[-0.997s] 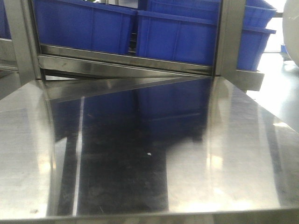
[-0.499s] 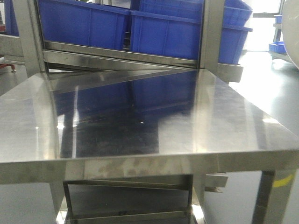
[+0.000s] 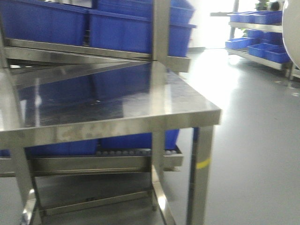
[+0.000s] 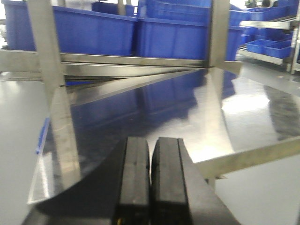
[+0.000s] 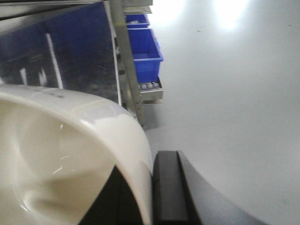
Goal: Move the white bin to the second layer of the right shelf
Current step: 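Hold the bin in the right gripper and back away from the table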
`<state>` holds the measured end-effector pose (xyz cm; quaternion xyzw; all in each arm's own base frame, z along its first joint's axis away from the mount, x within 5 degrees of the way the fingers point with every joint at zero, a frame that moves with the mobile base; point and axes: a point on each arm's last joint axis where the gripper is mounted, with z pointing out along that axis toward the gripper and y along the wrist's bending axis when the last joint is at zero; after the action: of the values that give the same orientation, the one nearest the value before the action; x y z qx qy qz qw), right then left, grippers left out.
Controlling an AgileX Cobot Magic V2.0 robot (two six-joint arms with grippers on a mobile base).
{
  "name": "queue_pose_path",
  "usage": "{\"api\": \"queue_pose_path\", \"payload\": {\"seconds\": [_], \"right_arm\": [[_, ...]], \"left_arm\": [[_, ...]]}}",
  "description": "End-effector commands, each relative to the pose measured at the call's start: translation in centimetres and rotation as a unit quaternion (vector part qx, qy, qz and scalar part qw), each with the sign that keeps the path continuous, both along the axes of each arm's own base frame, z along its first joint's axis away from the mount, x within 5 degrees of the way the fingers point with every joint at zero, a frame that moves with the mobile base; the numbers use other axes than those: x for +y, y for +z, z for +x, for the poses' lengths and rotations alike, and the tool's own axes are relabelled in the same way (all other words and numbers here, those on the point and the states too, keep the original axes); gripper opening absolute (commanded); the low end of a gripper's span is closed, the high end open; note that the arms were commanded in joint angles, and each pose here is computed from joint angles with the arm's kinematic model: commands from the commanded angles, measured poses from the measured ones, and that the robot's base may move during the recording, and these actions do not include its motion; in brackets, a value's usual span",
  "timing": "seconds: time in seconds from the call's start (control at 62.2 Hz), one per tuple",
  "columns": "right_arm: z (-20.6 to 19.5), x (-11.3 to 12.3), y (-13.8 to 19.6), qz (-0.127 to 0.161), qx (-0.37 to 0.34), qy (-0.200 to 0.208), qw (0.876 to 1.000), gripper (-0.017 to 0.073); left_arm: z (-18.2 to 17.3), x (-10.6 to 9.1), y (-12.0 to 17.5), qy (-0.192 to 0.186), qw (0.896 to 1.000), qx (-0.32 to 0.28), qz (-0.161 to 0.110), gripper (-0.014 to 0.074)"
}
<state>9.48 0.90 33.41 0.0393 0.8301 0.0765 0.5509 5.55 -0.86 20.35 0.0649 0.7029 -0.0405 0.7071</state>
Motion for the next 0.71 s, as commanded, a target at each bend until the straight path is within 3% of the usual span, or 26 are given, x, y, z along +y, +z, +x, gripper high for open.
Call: {"api": "queue_pose_path", "payload": {"seconds": [0.0, 0.692], "right_arm": [[0.17, -0.01, 1.79, 0.007, -0.06, -0.001, 0.998, 0.0057], [0.17, -0.01, 1.78, 0.007, -0.06, -0.001, 0.998, 0.0057]], "left_arm": [[0.03, 0.0, -0.41, -0.001, 1.0, -0.029, -0.009, 0.0085], [0.03, 0.0, -0.41, -0.001, 1.0, -0.029, -0.009, 0.0085]]}}
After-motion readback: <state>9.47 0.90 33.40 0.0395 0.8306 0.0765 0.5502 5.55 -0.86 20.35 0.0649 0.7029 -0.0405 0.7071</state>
